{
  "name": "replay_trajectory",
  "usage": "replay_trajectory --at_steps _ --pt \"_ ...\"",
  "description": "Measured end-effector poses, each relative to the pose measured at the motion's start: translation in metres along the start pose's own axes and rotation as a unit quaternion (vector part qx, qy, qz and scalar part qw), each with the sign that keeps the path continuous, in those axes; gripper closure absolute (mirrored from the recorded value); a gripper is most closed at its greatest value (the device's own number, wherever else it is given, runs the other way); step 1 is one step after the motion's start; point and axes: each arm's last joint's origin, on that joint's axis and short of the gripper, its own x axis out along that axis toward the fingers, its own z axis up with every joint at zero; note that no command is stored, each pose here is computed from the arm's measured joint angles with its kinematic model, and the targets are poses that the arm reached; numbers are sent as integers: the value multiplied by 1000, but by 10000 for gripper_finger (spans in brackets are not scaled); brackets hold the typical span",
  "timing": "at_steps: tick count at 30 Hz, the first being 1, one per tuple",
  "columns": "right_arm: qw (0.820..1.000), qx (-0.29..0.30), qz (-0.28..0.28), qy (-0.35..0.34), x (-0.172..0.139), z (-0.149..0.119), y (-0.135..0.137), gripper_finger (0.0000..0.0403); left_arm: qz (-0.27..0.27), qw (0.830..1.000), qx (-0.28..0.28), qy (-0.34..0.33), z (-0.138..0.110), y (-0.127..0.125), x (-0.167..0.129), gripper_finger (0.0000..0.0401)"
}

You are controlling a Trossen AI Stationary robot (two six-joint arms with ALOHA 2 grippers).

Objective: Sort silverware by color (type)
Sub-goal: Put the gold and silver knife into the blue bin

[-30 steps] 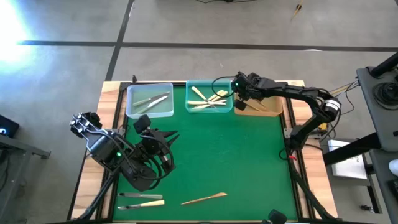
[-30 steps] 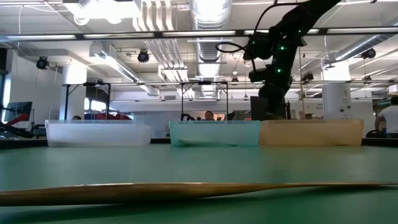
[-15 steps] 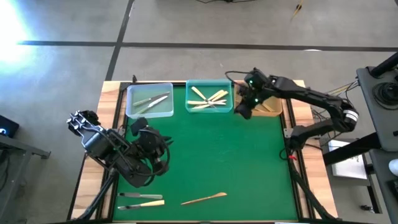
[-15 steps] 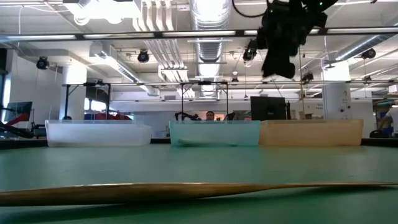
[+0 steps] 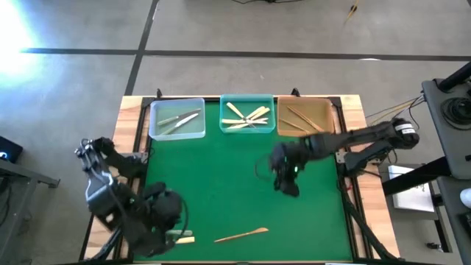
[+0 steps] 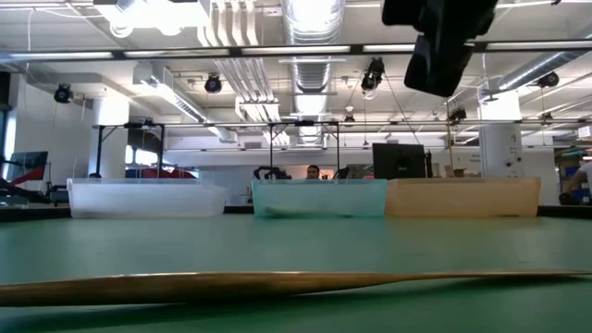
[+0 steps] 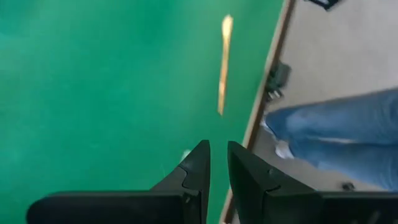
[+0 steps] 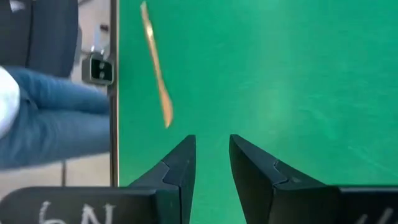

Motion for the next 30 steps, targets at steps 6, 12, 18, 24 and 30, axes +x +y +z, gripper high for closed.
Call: replay_trajectory --at_steps 6,12,18,24,30 --pt "996 -79 5 32 42 -13 47 320 -47 997 27 47 -45 -32 16 362" --pt "990 -132 -6 43 66 -22 82 327 -72 993 58 73 -81 -57 44 362" --pt "993 -110 -2 49 76 -23 102 331 -92 992 57 70 -94 -73 78 362" --pt "995 -88 6 49 80 -21 114 332 -44 990 80 112 -116 -77 121 362" --pt "995 -89 4 40 78 -19 117 331 22 979 146 143 -134 -78 164 362"
